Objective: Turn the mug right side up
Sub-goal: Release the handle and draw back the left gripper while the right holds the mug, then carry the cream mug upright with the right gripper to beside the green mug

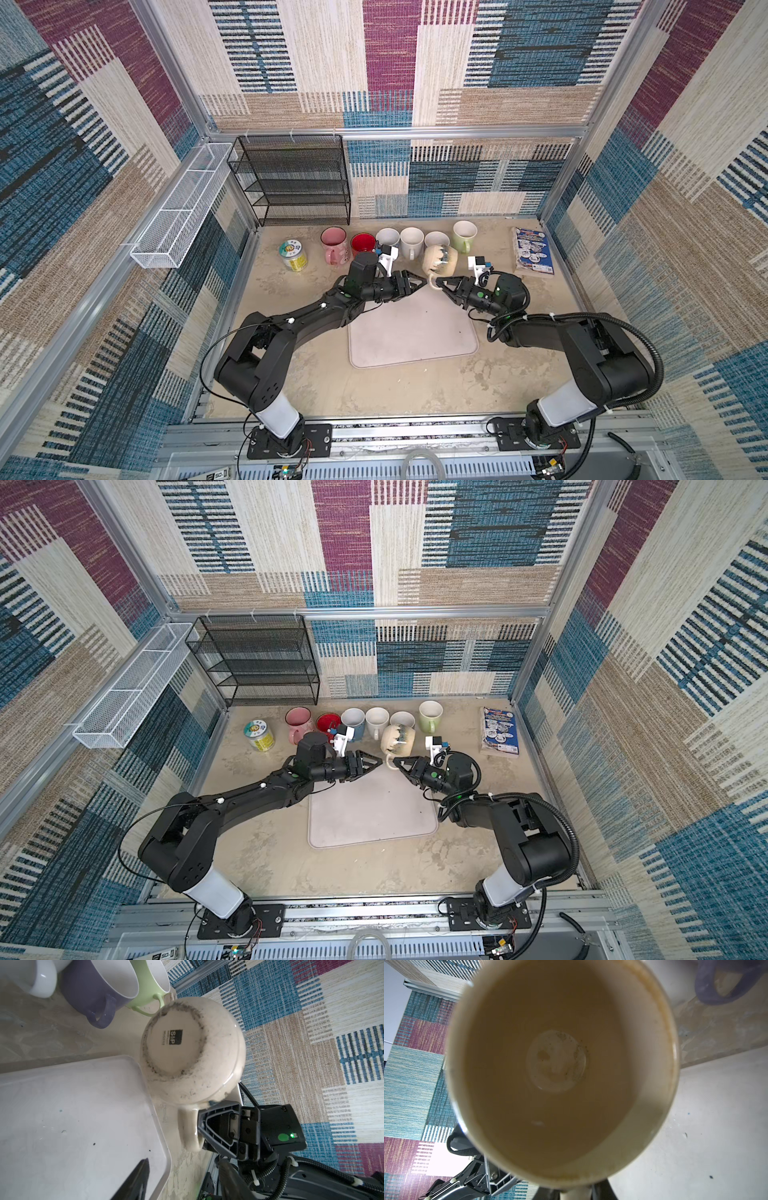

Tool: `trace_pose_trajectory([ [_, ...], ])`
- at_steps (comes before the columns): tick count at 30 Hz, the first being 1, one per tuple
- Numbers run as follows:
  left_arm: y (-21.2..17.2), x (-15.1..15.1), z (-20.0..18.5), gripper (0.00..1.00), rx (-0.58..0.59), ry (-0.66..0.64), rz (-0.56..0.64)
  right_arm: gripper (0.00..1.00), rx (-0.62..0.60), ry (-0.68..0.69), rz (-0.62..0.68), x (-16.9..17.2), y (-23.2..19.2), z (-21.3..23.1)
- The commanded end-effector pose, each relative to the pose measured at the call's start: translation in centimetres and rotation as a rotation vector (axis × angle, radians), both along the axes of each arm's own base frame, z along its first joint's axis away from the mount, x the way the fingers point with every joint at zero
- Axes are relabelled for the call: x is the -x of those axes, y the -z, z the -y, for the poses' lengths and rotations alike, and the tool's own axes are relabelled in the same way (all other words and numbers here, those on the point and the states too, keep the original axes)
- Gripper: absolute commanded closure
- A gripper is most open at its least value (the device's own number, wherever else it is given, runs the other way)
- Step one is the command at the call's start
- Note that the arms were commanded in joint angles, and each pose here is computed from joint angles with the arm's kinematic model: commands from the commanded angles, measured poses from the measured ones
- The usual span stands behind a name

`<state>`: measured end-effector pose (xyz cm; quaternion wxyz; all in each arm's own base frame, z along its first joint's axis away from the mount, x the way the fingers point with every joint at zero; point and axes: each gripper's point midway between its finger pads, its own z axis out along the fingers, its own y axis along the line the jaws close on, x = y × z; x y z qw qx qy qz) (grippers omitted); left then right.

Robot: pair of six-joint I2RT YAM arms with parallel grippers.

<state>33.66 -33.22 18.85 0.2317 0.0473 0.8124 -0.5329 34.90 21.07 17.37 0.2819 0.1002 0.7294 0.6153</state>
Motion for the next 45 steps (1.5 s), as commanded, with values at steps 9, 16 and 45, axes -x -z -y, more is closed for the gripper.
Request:
trace_pose_trajectory([
  [9, 2.9, 2.4, -4.9, 0.22, -0.309, -0.058, 0.008, 1.00, 0.244, 0.065, 0.053, -1.6, 0.4, 3.2],
  [16, 3.0, 4.0, -8.1, 0.17, -0.452, -0.100, 0.014, 1.00, 0.374, 0.118, 0.014, -2.6, 1.6, 6.0],
  [45, 3.3, 7.1, -12.7, 0.00, -0.641, -0.145, -0.046, 1.00, 0.825, 0.357, -0.119, -10.7, 3.9, 15.0],
])
